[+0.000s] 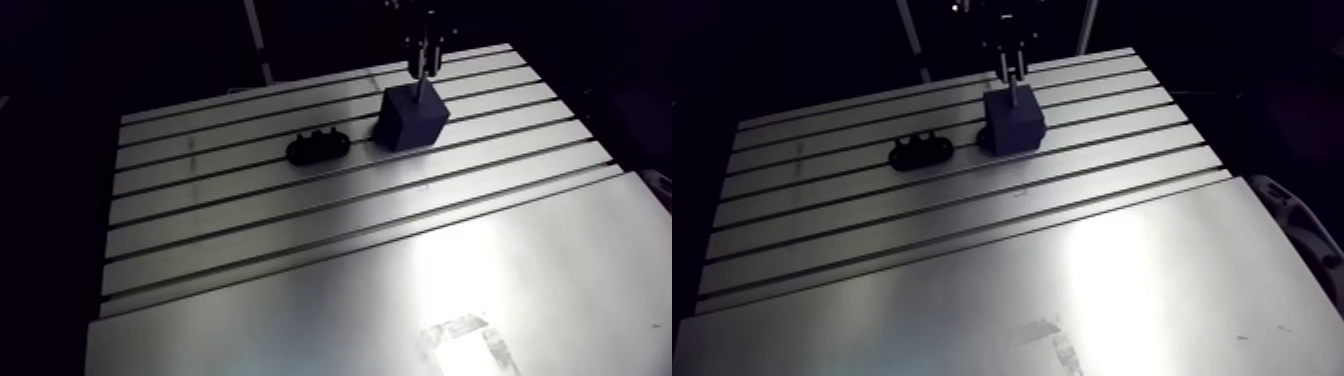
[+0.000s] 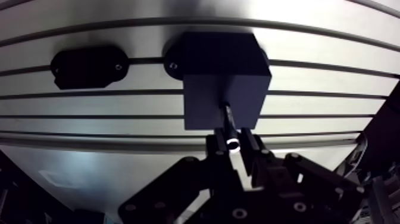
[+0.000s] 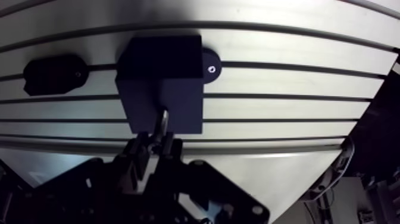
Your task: Pick up the M10 bolt and insert it into the hole until fully seated.
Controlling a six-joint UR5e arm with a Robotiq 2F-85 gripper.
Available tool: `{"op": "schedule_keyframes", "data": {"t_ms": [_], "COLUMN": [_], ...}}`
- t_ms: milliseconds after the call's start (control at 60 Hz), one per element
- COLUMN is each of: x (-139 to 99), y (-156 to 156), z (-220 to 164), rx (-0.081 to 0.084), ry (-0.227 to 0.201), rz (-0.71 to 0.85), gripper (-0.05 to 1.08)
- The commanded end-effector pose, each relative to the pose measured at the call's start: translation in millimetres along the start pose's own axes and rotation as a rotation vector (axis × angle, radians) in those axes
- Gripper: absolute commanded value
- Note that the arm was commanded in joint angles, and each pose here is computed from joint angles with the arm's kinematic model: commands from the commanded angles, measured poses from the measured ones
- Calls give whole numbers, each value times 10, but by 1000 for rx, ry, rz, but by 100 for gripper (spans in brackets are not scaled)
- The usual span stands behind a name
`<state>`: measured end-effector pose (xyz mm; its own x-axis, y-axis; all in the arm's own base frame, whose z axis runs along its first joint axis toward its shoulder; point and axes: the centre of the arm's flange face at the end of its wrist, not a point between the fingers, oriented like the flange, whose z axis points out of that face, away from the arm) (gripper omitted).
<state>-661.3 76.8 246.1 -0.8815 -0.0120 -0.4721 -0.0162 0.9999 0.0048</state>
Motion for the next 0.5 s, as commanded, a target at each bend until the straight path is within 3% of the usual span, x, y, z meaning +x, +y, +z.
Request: {"op": "schedule_keyframes", "data": {"t_ms": [17,500], "x": [0,-3], "y": [2,-34], "z": [-3,20], "rx": [-1,-2], "ry": [1,-3], "rz": [0,-6], "gripper": [108,108]}}
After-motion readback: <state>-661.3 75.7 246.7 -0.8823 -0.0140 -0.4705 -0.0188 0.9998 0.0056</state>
